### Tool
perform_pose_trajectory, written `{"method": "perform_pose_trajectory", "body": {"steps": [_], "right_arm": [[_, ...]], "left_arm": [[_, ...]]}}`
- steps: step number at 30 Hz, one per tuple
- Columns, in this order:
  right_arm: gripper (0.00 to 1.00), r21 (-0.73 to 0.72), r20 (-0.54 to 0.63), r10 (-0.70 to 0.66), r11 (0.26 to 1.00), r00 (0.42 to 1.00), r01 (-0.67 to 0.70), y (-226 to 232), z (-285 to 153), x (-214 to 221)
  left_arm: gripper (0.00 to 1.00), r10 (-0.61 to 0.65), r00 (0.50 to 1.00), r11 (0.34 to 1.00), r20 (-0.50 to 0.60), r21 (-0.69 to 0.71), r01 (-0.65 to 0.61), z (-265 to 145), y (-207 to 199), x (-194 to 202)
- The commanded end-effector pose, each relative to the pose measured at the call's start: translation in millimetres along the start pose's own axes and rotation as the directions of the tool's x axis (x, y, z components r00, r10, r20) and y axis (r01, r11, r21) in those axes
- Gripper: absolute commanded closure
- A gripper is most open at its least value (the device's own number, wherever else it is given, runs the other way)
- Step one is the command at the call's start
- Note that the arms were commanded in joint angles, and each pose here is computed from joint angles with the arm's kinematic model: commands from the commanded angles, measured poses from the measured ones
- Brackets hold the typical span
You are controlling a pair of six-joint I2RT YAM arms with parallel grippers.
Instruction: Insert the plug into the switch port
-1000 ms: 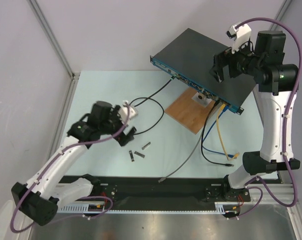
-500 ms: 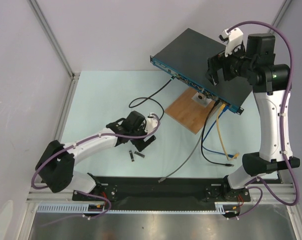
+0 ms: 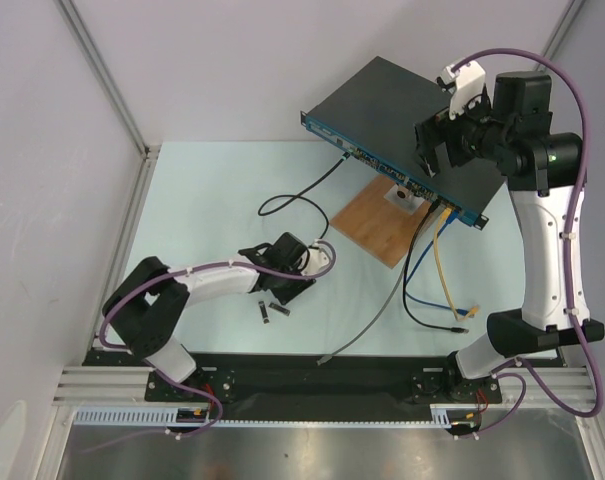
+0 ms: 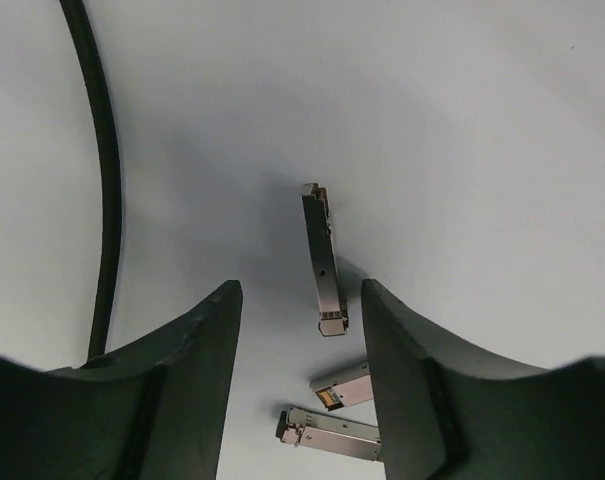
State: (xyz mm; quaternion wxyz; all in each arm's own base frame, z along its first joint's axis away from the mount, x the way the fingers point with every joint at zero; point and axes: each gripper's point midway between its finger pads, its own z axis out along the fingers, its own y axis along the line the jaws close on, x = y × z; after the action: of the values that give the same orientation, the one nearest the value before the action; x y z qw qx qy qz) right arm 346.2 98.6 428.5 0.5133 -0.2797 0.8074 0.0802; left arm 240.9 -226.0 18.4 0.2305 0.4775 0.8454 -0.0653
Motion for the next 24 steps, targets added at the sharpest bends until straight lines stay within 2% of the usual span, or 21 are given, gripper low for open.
{"method": "perform_pose_trajectory", "body": {"steps": [1, 3, 6, 10, 14, 15, 18, 20, 21, 23, 24], "right_arm": [[0.0, -0.033, 0.035, 0.014, 0.999, 0.999, -0.012, 8.7, -5.0, -7.8], [0.0, -0.07, 0.03, 0.04, 0.997, 0.999, -0.038, 14.3, 2.3, -6.2], [0.0, -0.125, 0.038, 0.108, 0.987, 0.993, -0.103, 23.0, 11.6, -9.7], [0.0, -0.194, 0.063, 0.195, 0.964, 0.979, -0.18, 31.2, 24.1, -22.2], [0.0, -0.319, 0.071, 0.283, 0.915, 0.957, -0.247, 48.4, 34.8, -37.0], [0.0, -0.348, 0.056, 0.324, 0.893, 0.944, -0.286, 53.6, 36.7, -39.3], [0.0, -0.445, 0.022, 0.384, 0.83, 0.923, -0.335, 68.4, 47.1, -44.3], [0.0, -0.506, -0.013, 0.441, 0.771, 0.898, -0.386, 80.0, 52.7, -49.3], [0.0, -0.538, -0.004, 0.447, 0.753, 0.895, -0.378, 87.2, 54.2, -56.5], [0.0, -0.591, -0.048, 0.488, 0.689, 0.871, -0.419, 101.3, 54.5, -62.9], [0.0, -0.622, -0.054, 0.485, 0.667, 0.873, -0.409, 113.1, 55.1, -67.7]], "left_arm": [[0.52, 0.022, 1.0, 0.999, 0.0, -0.04, -0.022, 4.9, 5.6, -0.4], [0.6, 0.022, 1.0, 0.998, -0.005, -0.062, -0.022, 5.0, 9.4, 0.8], [0.84, 0.022, 1.0, 0.996, 0.012, -0.088, -0.02, 0.2, 14.0, -3.2], [1.0, 0.037, 0.995, 0.994, 0.097, -0.108, -0.026, -28.4, 19.1, -24.0], [1.0, 0.105, 0.951, 0.979, 0.29, -0.197, -0.048, -92.5, 33.6, -60.3], [1.0, 0.132, 0.917, 0.969, 0.377, -0.244, -0.039, -124.5, 39.5, -72.7], [1.0, 0.271, 0.828, 0.928, 0.49, -0.363, -0.089, -183.5, 49.4, -93.3], [1.0, 0.419, 0.764, 0.864, 0.49, -0.473, -0.171, -209.7, 55.2, -103.3], [1.0, 0.511, 0.703, 0.807, 0.495, -0.558, -0.194, -229.7, 59.2, -112.7], [1.0, 0.579, 0.676, 0.73, 0.456, -0.659, -0.181, -247.1, 70.9, -117.3], [1.0, 0.638, 0.642, 0.668, 0.425, -0.72, -0.187, -257.4, 74.8, -125.0]]}}
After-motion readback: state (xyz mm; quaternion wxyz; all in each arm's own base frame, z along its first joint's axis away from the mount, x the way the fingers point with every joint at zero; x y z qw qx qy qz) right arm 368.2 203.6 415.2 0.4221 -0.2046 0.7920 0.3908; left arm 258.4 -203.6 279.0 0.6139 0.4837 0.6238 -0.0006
